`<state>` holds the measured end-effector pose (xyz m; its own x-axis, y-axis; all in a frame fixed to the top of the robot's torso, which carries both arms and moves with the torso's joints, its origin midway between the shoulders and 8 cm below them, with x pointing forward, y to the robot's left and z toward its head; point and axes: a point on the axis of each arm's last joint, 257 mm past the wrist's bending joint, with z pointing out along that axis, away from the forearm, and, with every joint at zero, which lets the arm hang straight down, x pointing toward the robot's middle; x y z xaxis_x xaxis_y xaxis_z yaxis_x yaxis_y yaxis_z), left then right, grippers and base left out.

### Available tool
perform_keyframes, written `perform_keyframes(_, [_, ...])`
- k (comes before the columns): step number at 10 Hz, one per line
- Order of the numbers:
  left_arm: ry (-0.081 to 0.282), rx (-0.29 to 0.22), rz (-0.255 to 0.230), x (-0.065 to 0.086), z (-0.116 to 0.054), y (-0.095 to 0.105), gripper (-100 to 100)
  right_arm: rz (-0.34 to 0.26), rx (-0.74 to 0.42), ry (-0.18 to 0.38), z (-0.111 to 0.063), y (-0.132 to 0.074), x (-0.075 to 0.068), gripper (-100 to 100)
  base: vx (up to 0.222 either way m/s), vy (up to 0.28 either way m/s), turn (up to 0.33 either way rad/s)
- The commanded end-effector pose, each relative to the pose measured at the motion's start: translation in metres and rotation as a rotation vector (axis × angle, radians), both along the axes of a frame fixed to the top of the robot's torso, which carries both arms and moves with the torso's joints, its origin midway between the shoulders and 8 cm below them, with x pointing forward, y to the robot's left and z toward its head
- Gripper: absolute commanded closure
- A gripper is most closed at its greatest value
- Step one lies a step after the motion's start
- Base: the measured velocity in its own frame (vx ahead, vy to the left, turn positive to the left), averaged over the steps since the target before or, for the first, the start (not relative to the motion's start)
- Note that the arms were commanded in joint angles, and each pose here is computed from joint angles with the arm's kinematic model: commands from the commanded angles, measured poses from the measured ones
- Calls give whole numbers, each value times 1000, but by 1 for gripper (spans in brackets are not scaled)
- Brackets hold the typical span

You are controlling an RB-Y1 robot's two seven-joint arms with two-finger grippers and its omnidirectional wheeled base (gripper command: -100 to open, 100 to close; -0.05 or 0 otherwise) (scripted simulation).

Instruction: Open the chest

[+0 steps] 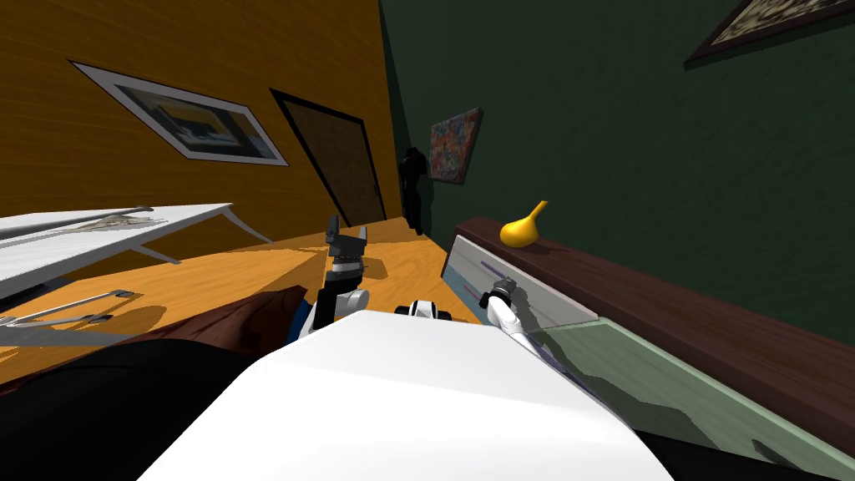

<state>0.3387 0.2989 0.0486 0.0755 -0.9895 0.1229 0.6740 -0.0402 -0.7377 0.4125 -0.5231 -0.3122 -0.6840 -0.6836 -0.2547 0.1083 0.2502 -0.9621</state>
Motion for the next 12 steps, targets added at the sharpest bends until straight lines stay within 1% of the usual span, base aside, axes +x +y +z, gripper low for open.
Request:
perform_keyframes(1, [0, 0, 0, 0, 0, 0, 0, 15, 5, 7, -3, 19, 1, 100, 1, -29, -44])
perform_keyframes(7, [0, 0, 0, 0, 0, 0, 0, 17, -1, 13, -3, 45, -3, 100, 2, -27, -29])
perform_keyframes(8, [0, 0, 0, 0, 0, 0, 0, 16, -5, 2, 2, 42, 0, 100, 0, -9, -8])
perform_keyframes(11, [0, 0, 0, 0, 0, 0, 0, 29, -1, 18, 0, 50, 1, 100, -92, 103, -32])
perform_keyframes(12, [0, 0, 0, 0, 0, 0, 0, 24, -8, 5, 6, 46, 3, 100, -54, 76, -15])
